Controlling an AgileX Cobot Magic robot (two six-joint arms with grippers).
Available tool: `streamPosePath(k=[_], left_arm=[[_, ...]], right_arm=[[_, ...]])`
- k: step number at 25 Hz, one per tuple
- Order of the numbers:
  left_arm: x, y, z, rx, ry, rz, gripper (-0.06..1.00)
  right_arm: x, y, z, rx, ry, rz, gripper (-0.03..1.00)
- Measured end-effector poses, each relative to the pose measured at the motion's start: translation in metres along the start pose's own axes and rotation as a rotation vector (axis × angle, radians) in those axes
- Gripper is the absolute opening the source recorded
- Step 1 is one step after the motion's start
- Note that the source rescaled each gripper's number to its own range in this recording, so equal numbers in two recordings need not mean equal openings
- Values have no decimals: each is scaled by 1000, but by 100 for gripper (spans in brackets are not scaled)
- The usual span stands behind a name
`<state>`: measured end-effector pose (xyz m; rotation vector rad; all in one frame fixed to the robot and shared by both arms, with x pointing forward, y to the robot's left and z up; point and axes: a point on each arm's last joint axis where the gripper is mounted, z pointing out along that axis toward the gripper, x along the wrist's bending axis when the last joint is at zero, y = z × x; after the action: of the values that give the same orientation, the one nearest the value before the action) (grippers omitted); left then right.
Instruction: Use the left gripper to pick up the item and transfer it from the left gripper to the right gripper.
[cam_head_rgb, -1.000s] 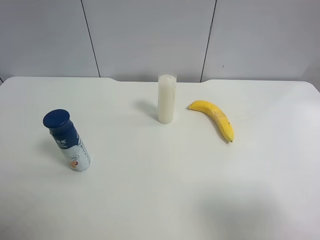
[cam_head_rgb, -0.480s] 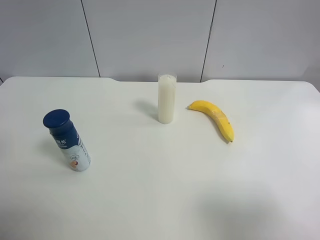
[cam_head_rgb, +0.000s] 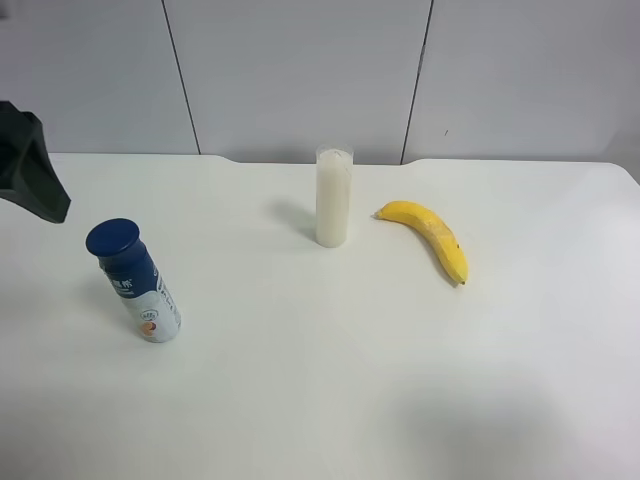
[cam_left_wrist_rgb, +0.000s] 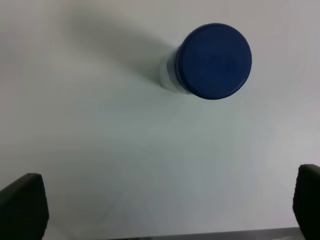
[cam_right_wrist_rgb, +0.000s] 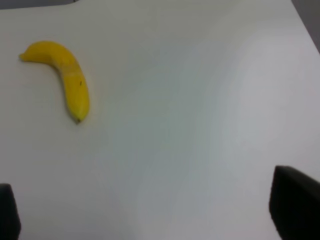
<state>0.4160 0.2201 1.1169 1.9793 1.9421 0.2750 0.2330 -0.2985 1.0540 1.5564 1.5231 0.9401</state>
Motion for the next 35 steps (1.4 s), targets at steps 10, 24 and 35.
streamPosePath(k=[10, 24, 35], left_arm=[[-10, 11, 35, 112, 58, 17, 100], [-30, 50, 73, 189, 101, 84, 100], [-36, 52, 108, 293, 124, 131, 100]], right_arm=[[0, 0, 0, 0, 0, 0, 100], [0, 0, 0, 0, 0, 0, 100], [0, 0, 0, 0, 0, 0, 100]])
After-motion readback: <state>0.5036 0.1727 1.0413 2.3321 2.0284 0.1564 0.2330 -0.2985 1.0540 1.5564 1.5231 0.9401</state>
